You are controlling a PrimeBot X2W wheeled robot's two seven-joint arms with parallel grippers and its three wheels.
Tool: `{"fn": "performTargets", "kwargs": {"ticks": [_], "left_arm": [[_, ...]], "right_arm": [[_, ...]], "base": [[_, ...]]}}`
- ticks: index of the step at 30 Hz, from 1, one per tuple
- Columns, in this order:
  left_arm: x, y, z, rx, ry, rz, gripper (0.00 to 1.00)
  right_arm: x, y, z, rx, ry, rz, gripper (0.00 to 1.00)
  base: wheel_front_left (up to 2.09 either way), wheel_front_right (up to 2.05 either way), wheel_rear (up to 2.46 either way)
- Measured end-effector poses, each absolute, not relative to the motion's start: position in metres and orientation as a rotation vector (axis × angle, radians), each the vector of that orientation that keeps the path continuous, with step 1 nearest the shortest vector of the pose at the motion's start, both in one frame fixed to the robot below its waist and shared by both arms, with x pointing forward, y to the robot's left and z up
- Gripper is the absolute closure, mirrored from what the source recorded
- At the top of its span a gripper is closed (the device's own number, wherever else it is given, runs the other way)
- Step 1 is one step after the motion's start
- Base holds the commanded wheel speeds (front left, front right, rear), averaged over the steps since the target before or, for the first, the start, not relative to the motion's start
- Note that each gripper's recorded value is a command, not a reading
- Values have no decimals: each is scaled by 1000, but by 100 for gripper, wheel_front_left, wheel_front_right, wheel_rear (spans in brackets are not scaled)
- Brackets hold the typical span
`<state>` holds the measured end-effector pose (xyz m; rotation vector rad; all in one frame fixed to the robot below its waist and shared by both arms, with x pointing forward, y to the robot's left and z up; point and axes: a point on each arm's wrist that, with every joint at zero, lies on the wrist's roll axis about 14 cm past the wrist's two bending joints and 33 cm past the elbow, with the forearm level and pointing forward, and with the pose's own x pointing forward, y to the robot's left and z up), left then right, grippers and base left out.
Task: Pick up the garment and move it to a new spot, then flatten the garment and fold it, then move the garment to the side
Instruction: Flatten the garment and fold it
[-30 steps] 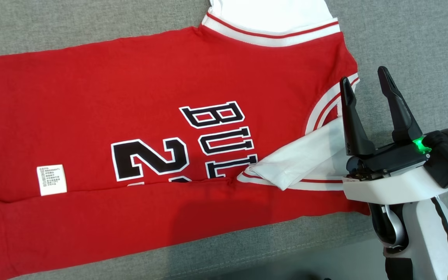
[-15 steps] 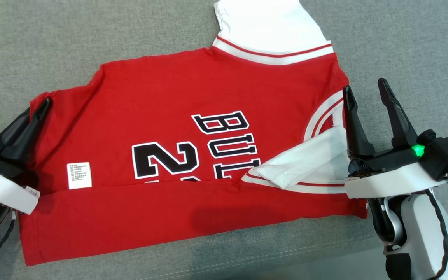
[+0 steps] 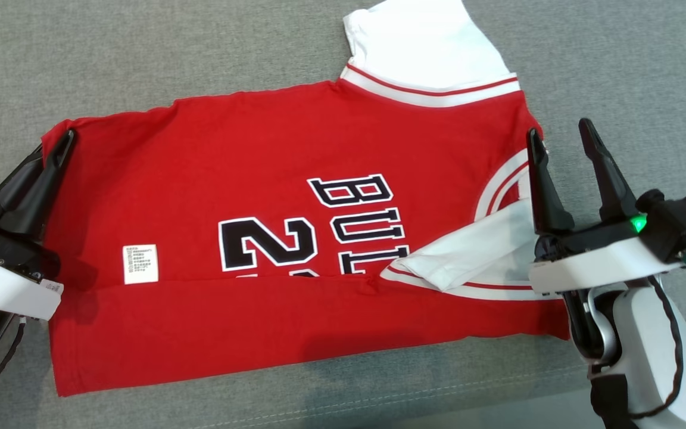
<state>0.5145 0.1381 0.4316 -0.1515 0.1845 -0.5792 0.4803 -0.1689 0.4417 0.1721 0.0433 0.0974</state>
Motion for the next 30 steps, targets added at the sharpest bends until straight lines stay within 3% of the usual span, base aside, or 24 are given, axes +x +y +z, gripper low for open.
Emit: {"fn": "performTargets", "kwargs": {"ticks": [17, 30], "left_arm": [[494, 142, 432, -189, 175, -572, 100], [492, 149, 414, -226, 208, -530, 100]], "right_arm": [[589, -160, 443, 74, 134, 127, 0], [641, -125, 376, 88, 353, 168, 0]], "base": [[0, 0, 0], [0, 0, 0]]}}
